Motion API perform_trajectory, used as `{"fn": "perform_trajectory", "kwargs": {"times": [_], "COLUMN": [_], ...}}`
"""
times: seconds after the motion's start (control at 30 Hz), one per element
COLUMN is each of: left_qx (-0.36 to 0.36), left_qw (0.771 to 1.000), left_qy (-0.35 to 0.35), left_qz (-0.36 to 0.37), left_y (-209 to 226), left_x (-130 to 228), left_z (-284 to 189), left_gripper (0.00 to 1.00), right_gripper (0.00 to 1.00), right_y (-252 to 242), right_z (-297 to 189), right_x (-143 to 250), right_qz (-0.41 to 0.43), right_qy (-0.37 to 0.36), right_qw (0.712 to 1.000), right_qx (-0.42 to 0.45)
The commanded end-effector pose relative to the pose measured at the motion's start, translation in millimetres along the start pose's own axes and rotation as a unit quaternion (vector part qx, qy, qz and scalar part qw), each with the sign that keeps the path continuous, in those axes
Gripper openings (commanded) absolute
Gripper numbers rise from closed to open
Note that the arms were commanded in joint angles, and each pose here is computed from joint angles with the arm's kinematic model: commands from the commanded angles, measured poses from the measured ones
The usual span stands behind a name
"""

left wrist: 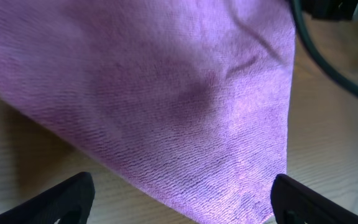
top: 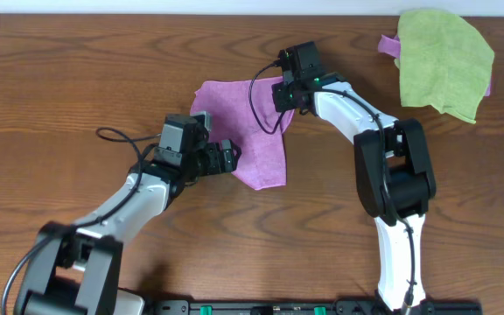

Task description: Fold the cloth

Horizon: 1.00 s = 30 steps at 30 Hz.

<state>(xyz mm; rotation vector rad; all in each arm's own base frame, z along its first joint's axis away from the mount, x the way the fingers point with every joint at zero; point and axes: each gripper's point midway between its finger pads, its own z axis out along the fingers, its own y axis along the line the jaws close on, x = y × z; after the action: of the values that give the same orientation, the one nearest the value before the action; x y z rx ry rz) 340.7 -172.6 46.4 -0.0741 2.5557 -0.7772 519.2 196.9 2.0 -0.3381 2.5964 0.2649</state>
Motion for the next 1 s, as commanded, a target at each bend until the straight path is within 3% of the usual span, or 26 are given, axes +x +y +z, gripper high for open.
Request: {"fn": "perform_trajectory", "kwargs": {"times": [0.0, 0.4, 0.53, 0.67, 0.77, 0.8, 0.93, 0.97], "left_qx": [0.021, 0.073, 0.052, 0.049, 0.041, 0.038, 0.018, 0.015], "left_qw": [1.0, 0.997, 0.998, 0.999, 0.999, 0.999, 0.999, 0.999], "left_qy": [0.008, -0.023, -0.017, 0.001, 0.01, 0.014, 0.035, 0.038], "left_qz": [-0.003, 0.026, 0.021, 0.013, 0.008, 0.006, -0.005, -0.007], "left_y": [-8.1, -43.6, -34.3, -27.9, -21.3, -18.8, -2.7, -0.1], "left_x": [-5.5, -49.7, -45.9, -37.3, -32.2, -29.9, -17.7, -15.7], "left_z": [7.2, 7.0, 10.4, 19.1, 26.0, 28.8, 43.8, 46.0], "left_gripper": [0.87, 0.81, 0.57, 0.57, 0.48, 0.43, 0.06, 0.06], "right_gripper": [0.01, 0.01, 0.01, 0.01, 0.01, 0.01, 0.01, 0.01], "right_y": [-14.9, -10.9, -10.4, -10.2, -9.6, -9.5, -9.2, -9.2], "right_z": [14.2, 14.2, 14.3, 14.3, 14.3, 14.3, 14.2, 14.2], "right_x": [16.5, 21.6, 21.5, 21.5, 22.0, 22.3, 23.8, 24.4], "right_qz": [-0.003, -0.013, -0.013, -0.013, -0.014, -0.014, -0.014, -0.014], "right_qy": [0.026, 0.036, 0.036, 0.036, 0.037, 0.037, 0.04, 0.041], "right_qw": [0.999, 0.999, 0.999, 0.999, 0.999, 0.999, 0.999, 0.999], "right_qx": [0.019, 0.018, 0.018, 0.018, 0.017, 0.017, 0.017, 0.018]}}
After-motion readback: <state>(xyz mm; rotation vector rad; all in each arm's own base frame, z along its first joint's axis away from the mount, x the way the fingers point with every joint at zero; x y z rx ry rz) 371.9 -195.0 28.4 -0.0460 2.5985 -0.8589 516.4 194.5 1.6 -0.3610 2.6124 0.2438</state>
